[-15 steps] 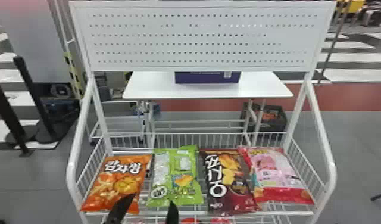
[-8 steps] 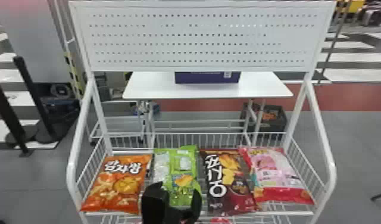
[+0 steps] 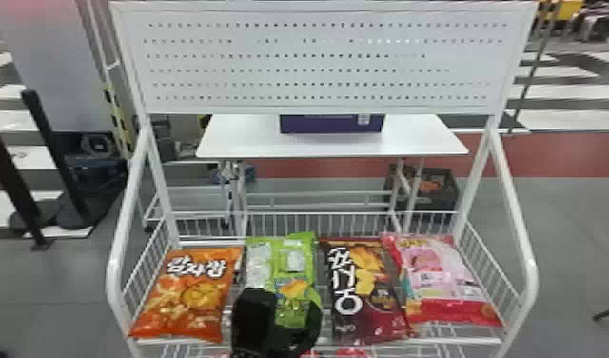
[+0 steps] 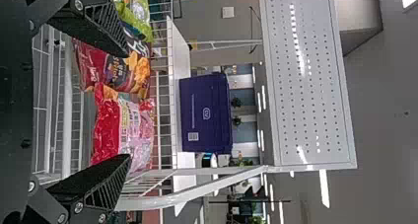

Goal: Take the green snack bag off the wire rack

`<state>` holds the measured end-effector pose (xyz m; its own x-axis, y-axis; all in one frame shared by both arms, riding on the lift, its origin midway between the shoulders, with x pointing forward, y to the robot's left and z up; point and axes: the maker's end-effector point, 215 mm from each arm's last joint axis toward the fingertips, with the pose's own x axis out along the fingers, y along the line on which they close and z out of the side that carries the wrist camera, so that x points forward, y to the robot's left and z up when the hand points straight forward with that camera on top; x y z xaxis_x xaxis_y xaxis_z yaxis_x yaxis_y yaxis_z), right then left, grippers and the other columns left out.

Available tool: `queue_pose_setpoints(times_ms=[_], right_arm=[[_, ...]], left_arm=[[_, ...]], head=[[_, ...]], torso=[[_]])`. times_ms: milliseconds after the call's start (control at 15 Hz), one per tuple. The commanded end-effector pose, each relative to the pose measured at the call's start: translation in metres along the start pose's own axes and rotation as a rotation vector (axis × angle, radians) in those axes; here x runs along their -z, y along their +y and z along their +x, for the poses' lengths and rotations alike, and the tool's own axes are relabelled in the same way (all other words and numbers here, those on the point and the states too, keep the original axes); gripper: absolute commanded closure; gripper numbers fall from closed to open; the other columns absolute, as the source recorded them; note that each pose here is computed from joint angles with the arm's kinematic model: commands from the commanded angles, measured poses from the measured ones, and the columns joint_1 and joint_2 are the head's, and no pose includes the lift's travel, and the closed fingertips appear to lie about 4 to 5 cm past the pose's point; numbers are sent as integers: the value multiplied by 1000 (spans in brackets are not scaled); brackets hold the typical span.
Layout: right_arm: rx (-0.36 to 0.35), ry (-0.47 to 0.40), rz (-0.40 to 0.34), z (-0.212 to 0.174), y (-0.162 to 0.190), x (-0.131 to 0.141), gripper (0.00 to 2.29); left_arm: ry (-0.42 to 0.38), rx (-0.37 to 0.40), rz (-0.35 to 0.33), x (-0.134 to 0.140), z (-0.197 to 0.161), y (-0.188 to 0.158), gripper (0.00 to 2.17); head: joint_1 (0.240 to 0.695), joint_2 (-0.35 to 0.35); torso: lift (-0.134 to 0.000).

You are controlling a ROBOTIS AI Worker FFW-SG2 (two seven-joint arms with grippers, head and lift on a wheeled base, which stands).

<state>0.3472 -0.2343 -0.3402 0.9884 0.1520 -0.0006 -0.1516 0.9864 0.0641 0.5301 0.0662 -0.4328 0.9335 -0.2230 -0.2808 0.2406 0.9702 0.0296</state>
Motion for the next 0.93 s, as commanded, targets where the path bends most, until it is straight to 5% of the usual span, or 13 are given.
queue_pose_setpoints(times_ms=[0, 267, 467, 867], right_arm=[[1, 0, 1, 0, 0, 0, 174], [-1, -3, 2, -1, 0, -1, 174], [0, -4, 3, -1, 0, -2, 174], [1, -9, 4, -1, 0, -3, 174]], left_arm=[[16, 0, 5, 4, 3, 1, 107], [58, 5, 15, 16, 3, 1, 579], [72, -9, 23, 20, 1, 6, 1352], [-30, -1, -15, -16, -26, -3, 1440]], head=[[499, 0], [499, 0], [499, 0], [499, 0]], torso=[[0], [0], [0], [0]])
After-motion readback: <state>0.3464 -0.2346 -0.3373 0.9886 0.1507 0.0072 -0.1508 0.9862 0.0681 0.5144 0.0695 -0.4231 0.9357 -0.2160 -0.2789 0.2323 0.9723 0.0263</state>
